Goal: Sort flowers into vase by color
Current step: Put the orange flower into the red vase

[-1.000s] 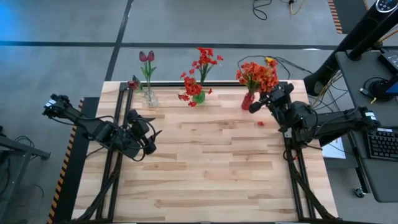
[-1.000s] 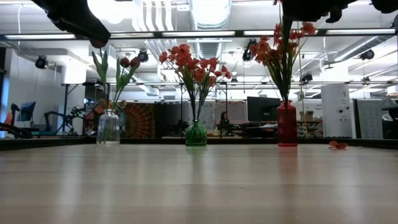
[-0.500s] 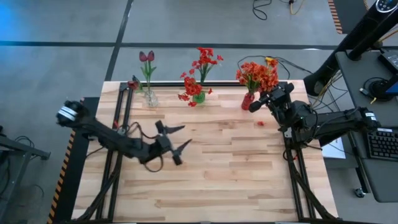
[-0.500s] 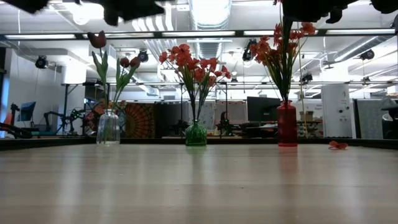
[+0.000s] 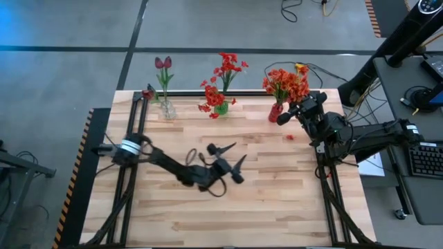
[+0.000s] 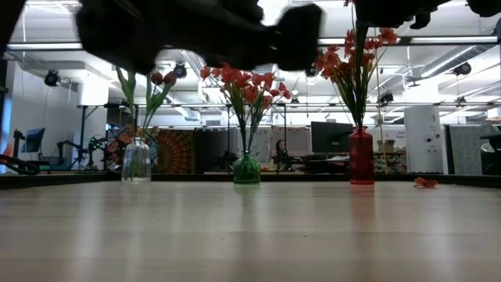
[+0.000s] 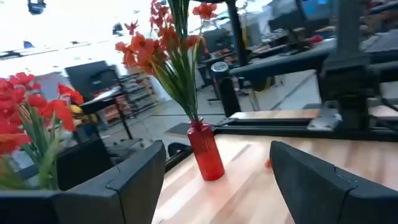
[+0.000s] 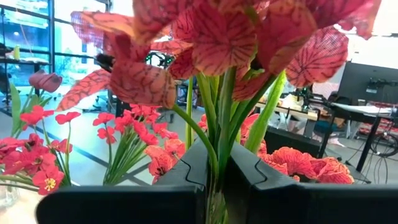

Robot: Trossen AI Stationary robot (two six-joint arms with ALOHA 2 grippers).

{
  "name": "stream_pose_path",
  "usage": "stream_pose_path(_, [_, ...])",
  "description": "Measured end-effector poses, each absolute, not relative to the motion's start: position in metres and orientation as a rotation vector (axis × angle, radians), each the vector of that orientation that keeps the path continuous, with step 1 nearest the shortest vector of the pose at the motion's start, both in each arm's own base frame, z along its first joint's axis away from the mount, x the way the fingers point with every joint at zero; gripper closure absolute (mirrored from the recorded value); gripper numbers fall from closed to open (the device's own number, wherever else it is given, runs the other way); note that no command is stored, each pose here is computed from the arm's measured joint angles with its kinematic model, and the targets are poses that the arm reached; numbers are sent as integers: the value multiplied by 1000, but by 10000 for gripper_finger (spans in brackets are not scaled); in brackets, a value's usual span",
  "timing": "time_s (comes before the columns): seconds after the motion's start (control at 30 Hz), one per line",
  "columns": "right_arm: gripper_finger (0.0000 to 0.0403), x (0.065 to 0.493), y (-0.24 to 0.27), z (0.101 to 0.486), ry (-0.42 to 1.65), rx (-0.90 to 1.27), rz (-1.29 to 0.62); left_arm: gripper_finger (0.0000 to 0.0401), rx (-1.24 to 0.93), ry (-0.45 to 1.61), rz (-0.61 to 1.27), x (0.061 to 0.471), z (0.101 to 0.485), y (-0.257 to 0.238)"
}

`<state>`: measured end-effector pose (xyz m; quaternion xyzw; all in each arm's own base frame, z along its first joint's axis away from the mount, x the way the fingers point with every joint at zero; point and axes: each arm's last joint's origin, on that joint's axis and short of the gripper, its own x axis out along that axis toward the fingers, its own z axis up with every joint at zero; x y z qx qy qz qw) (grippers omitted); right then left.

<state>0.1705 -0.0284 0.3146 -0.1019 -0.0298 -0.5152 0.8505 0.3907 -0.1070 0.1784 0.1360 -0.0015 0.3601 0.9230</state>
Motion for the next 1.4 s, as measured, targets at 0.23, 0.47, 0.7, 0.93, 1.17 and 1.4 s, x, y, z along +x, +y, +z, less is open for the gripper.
stream_pose_path(0.23, [383, 171, -28, 315, -59, -221, -1085, 141, 294, -84, 723, 441, 150, -90])
stream_pose_path(0.47, [383, 170, -28, 315, -32, -265, -1090, 172, 312, -106, 711, 470, 137, -66])
stream_pose_path(0.7, [383, 174, -30, 312, 0, -297, -1095, 188, 279, -134, 694, 477, 136, -39])
stream_pose_path(0.93, [383, 181, -35, 306, 34, -312, -1115, 189, 278, -110, 724, 478, 134, -34])
stream_pose_path(1.17, [383, 183, -41, 305, -2, -284, -1084, 189, 282, -102, 725, 478, 133, -34])
stream_pose_path(1.4, [383, 182, -46, 304, 7, -290, -1111, 189, 275, -82, 774, 477, 132, -34])
